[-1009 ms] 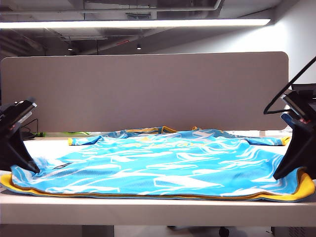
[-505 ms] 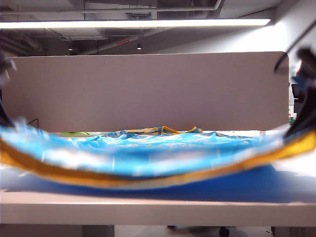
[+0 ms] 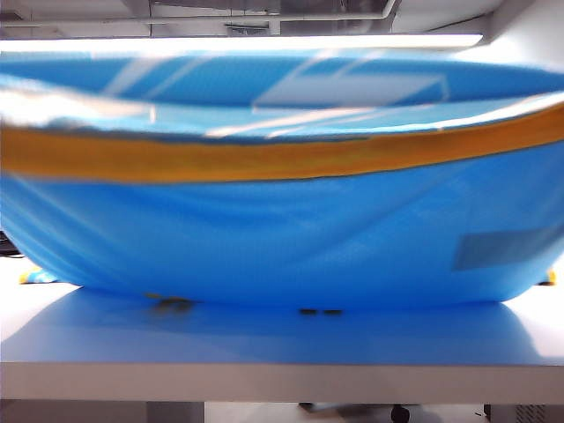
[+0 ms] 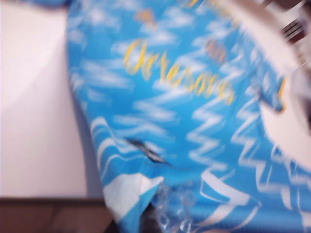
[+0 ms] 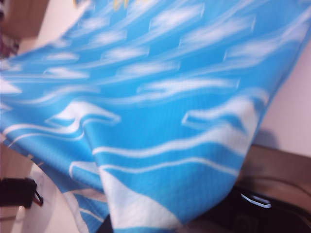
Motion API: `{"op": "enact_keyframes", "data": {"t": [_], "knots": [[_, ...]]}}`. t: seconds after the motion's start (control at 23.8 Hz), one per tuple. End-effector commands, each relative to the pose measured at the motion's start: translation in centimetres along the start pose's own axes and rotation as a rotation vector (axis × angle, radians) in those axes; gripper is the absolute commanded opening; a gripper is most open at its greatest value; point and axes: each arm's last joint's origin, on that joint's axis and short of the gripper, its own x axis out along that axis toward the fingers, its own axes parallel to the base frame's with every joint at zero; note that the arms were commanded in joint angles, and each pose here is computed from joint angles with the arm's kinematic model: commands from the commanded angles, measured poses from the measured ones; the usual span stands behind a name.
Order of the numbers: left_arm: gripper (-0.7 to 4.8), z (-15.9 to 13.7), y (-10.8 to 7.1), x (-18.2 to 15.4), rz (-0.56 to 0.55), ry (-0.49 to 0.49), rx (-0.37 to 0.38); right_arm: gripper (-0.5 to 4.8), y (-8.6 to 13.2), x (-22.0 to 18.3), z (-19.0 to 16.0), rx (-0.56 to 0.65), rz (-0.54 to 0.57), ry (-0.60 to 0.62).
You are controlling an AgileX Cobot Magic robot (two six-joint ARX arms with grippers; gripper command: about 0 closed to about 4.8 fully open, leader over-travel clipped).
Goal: Fold the bottom side of the soccer jersey horizontally towards the center, about one-third of the way, then fold the sleeve back towards the center, creating a straight line along the edge of the the soccer jersey, and finally fold the bottom of the soccer jersey up towards the top, creating a neat rectangle.
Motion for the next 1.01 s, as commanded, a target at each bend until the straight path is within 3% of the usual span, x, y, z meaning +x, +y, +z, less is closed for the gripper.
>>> {"op": "enact_keyframes", "data": {"t": [0.04, 0.17, 0.29, 0.34, 0.55, 0.59, 0.63, 0.67, 0.71, 0.76, 0.8, 0.93, 1.01], "knots": [[-0.05, 0.4, -0.1, -0.1, 0.014, -0.068, 0.009, -0.09, 0.9, -1.0, 0.6, 0.007, 0.024, -0.173], [-0.06, 2.8, 0.1, 1.9, 0.001, -0.098, 0.034, -0.09, 0.7, 0.2, 3.5, -0.023, 0.046, -0.240], [-0.05, 6.9, 1.1, 6.4, -0.029, -0.168, 0.063, -0.09, -1.0, 4.0, 8.5, -0.040, 0.055, -0.275], [-0.05, 8.4, 1.8, 8.6, -0.036, -0.179, 0.040, -0.09, -1.9, 5.9, 10.6, -0.021, 0.055, -0.269], [-0.05, 11.8, 3.9, 15.1, -0.066, -0.107, -0.013, -0.09, -4.8, 11.4, 16.0, 0.024, 0.043, -0.205], [-0.04, 12.9, 4.6, 17.8, -0.103, -0.075, -0.014, -0.08, -6.1, 13.5, 18.1, 0.031, 0.034, -0.190], [0.24, 13.8, 5.4, 20.1, -0.118, -0.055, -0.016, 0.07, -7.0, 15.2, 19.5, 0.030, 0.035, -0.181], [1.00, 14.3, 5.9, 21.4, -0.121, -0.052, -0.010, 0.56, -7.4, 16.1, 20.4, 0.018, 0.044, -0.178], [2.84, 14.9, 6.6, 23.3, -0.116, -0.051, 0.024, 1.87, -8.2, 17.4, 21.7, 0.010, 0.050, -0.185], [3.40, 15.2, 6.9, 24.0, -0.108, -0.046, 0.028, 2.55, -8.7, 17.7, 22.4, 0.012, 0.044, -0.192], [3.75, 15.4, 7.3, 24.5, -0.097, -0.045, 0.024, 2.81, -9.2, 17.8, 23.0, 0.015, 0.035, -0.200], [3.81, 16.7, 9.7, 23.9, -0.004, -0.088, 0.049, 2.79, -10.9, 15.7, 24.8, 0.057, -0.009, -0.238], [3.81, 16.8, 11.6, 22.7, 0.072, -0.074, -0.006, 2.73, -12.9, 13.7, 24.4, 0.107, -0.090, -0.213]]}}
